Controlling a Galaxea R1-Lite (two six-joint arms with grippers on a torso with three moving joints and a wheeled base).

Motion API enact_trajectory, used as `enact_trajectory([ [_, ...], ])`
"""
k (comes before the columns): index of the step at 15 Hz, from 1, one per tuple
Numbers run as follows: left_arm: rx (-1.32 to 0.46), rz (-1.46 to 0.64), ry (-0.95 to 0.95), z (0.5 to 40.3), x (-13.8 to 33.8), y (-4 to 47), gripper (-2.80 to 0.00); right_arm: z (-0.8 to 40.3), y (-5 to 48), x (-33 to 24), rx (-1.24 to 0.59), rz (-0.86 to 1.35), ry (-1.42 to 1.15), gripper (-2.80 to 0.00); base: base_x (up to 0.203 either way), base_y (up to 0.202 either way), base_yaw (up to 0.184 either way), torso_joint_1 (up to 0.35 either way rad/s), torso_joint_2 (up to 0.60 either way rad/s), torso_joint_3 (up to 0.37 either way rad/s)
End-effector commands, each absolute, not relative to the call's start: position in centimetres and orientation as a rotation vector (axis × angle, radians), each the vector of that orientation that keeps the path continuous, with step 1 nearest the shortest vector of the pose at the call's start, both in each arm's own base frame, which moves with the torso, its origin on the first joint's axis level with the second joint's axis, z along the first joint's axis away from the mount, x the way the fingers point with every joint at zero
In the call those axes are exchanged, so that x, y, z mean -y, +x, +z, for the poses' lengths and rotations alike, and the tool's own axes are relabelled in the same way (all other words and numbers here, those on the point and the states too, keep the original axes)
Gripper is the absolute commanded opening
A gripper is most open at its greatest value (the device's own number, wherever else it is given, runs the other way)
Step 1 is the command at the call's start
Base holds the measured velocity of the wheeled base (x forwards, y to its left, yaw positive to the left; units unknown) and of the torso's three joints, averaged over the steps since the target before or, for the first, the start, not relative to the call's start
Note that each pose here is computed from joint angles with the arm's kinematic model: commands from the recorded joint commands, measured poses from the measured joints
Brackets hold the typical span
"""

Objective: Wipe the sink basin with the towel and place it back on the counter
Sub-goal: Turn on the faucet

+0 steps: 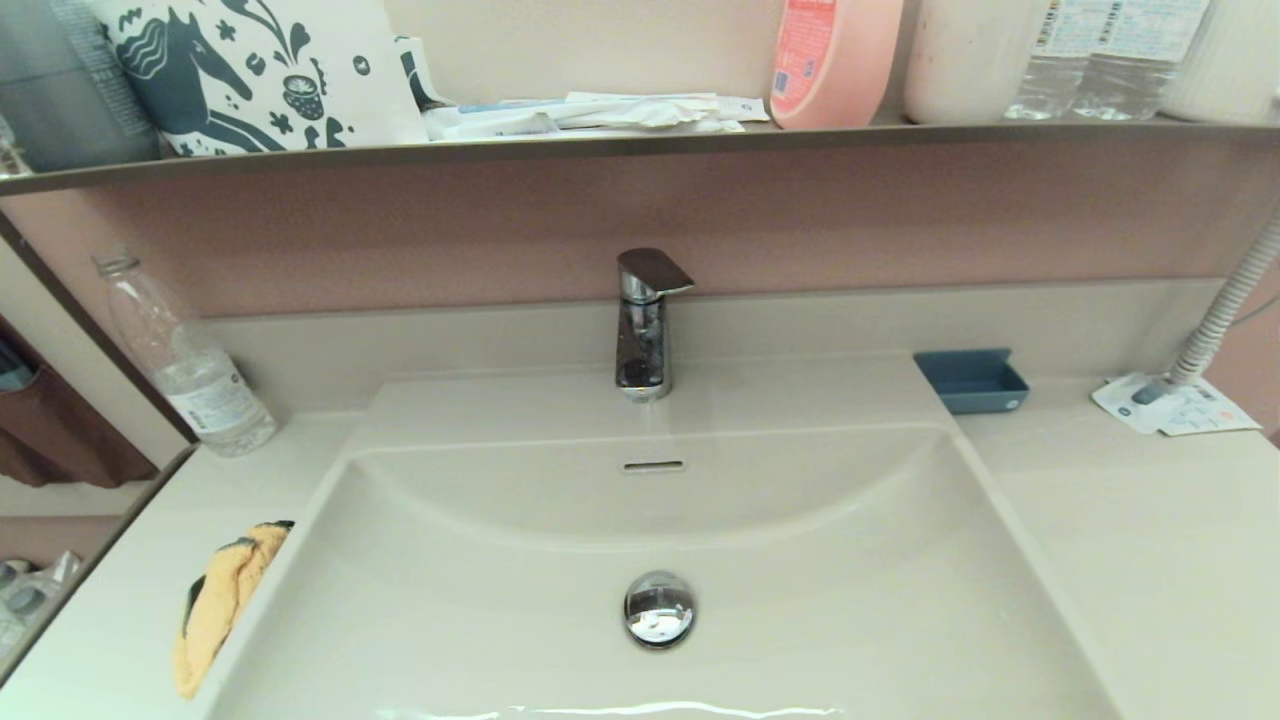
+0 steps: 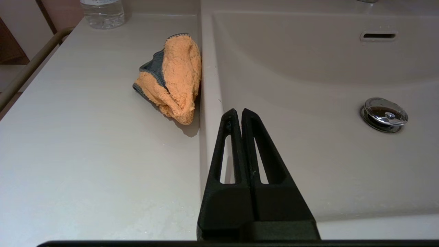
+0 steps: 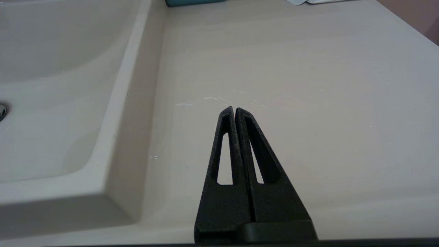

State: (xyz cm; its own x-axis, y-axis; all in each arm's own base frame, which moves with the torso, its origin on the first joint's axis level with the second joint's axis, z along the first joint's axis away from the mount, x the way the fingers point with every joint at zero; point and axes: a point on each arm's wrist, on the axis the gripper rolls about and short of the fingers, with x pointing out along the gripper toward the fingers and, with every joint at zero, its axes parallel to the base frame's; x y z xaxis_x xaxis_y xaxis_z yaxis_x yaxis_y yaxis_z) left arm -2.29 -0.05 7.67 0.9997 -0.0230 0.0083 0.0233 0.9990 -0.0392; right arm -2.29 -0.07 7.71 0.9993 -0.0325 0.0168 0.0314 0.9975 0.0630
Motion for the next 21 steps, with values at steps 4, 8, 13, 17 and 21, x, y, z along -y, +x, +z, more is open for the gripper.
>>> enact_trajectory([
  [4, 0.007, -0.023, -0.040, 7.7, 0.1, -2.3, -2.80, 7.7, -2.3, 0.1, 0.018, -0.032, 0.063, -2.80, 0.000, 0.000, 0.000, 0.000, 0.00, 0.000],
  [8, 0.007, -0.023, -0.040, 7.7, 0.1, -2.3, -2.80, 7.7, -2.3, 0.1, 0.018, -0.032, 0.063, -2.80, 0.000, 0.000, 0.000, 0.000, 0.00, 0.000],
  [13, 0.007, -0.023, -0.040, 7.7, 0.1, -2.3, -2.80, 8.9, -2.6, 0.1, 0.075, -0.030, 0.062, -2.80, 0.000, 0.000, 0.000, 0.000, 0.00, 0.000],
  [17, 0.006, -0.023, -0.040, 7.7, 0.1, -2.3, -2.80, 11.6, -3.8, 0.1, 0.123, -0.031, 0.055, -2.80, 0.000, 0.000, 0.000, 0.000, 0.00, 0.000],
  [21, 0.007, -0.023, -0.040, 7.7, 0.1, -2.3, -2.80, 17.2, -5.2, 0.1, 0.110, -0.035, 0.003, -2.80, 0.000, 0.000, 0.000, 0.000, 0.00, 0.000],
])
